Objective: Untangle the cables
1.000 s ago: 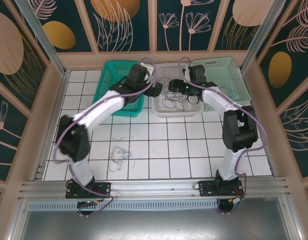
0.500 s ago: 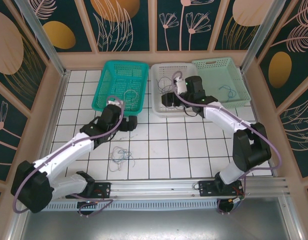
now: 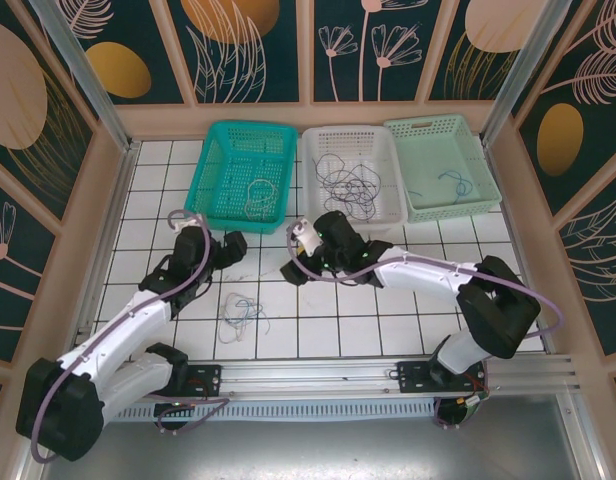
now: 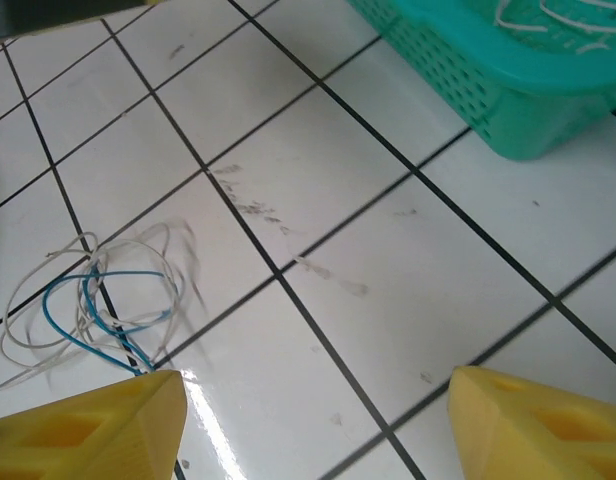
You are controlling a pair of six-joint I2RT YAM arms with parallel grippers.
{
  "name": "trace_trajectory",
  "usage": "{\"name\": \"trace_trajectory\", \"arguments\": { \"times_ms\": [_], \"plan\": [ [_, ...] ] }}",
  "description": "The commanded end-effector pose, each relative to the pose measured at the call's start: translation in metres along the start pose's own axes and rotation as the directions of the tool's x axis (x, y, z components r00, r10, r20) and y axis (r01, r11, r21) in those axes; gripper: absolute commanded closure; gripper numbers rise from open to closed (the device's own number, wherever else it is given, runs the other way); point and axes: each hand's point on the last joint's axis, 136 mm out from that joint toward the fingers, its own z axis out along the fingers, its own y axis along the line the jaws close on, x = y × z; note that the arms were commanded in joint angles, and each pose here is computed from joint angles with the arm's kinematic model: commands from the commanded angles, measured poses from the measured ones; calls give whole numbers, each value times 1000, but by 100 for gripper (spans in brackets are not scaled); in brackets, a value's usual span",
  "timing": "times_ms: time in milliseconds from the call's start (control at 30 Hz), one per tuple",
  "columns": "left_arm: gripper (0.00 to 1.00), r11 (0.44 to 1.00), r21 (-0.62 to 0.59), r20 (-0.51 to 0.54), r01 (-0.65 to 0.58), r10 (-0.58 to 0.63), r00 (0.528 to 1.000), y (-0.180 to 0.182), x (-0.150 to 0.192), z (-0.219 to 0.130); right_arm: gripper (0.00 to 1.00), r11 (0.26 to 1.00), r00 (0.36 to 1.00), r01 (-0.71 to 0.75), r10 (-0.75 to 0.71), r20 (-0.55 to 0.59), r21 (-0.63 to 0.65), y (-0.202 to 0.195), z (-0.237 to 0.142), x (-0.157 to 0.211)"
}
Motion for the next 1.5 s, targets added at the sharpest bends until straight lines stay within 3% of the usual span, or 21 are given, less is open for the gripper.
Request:
{"name": "trace_trajectory", "arguments": {
  "times_ms": [0, 200, 400, 867, 1333, 1467],
  "plan": [
    [1, 996, 49, 47, 74, -77, 996, -3, -12, -6, 30, 998, 998, 52, -52, 39, 22, 5, 14, -6],
    [1, 994, 48, -12, 96, -96, 995, 4, 2, 7, 30, 999, 998, 43, -43, 35, -11, 15, 33, -3],
    [1, 992, 54, 2, 110, -110, 994, 6, 3, 6, 30, 997, 997, 76, -76, 7, 16, 22, 45, 1],
    [1, 992, 30, -47, 124, -123, 991, 16, 21, 13, 35, 953, 974, 198, -218, -67, -228, 97, 70, 26],
    [2, 989, 57, -63, 134, -130, 989, 9, 20, 17, 36, 933, 949, 259, -294, -116, -249, 103, 83, 48],
    [1, 989, 58, -64, 135, -132, 989, 9, 20, 17, 42, 940, 951, 262, -291, -108, -220, 97, 93, 41]
  ]
}}
